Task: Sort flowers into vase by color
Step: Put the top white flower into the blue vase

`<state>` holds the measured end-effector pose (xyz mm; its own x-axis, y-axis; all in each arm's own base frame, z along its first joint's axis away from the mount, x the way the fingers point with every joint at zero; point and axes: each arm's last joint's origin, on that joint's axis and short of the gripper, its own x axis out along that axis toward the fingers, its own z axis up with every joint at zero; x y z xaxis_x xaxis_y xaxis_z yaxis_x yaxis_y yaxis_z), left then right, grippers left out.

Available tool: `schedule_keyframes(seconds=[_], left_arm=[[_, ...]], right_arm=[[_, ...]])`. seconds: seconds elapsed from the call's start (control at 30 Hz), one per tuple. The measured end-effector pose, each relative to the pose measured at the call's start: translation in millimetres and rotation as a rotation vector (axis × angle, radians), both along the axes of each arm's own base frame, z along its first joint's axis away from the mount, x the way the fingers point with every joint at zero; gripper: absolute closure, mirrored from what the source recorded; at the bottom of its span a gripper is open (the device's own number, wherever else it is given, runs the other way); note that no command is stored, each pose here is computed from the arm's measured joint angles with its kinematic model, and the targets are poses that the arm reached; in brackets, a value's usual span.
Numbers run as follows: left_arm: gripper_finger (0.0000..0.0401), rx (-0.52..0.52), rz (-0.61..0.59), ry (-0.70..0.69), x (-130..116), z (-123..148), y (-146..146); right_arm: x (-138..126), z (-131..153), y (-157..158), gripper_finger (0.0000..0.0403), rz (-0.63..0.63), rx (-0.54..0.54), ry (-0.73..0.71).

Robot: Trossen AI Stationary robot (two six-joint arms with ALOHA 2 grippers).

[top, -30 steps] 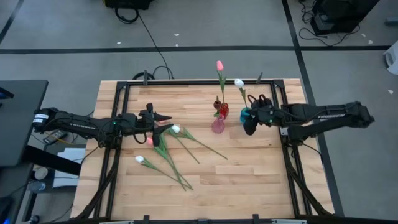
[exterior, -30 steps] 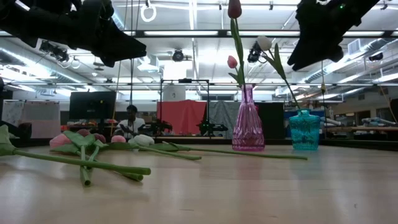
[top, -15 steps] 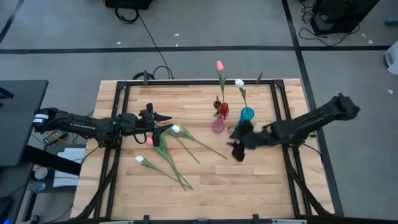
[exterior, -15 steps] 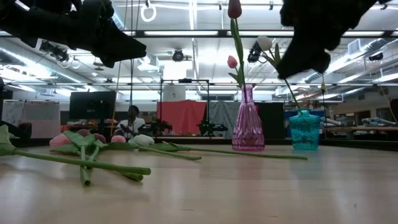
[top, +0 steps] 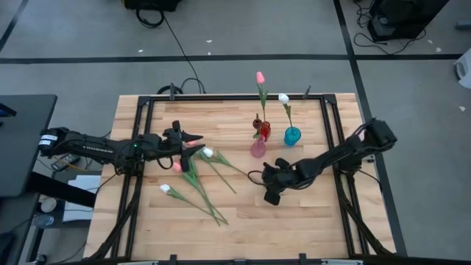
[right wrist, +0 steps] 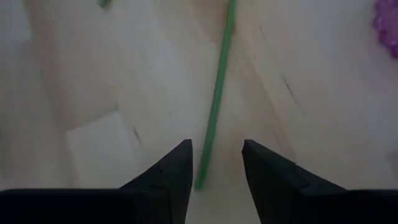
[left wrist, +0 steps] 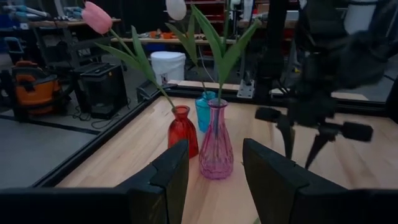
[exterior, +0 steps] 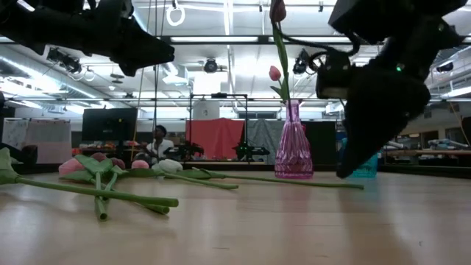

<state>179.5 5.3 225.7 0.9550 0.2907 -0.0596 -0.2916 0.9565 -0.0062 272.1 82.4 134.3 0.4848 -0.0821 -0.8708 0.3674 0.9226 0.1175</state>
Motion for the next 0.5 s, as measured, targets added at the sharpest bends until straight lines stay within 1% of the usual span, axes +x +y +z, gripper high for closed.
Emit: schedule_keyframes(seconds=[0.17,0.33,0.5], left_arm=[[0.0244,0.018,0.014,0.003,0,0,0],[0.0244,0.018,0.016,0.003,0,0,0],[0.0244,0.018,0.016,0.005,0,0,0]], right_arm=[[1,-12,6,0.0273,0.024,-0.051,0.022],[-1,-12,12,0.0296,0.036,-0.075,0.009],[-1,-17,16,0.0324,0.047,-0.064,0.022]])
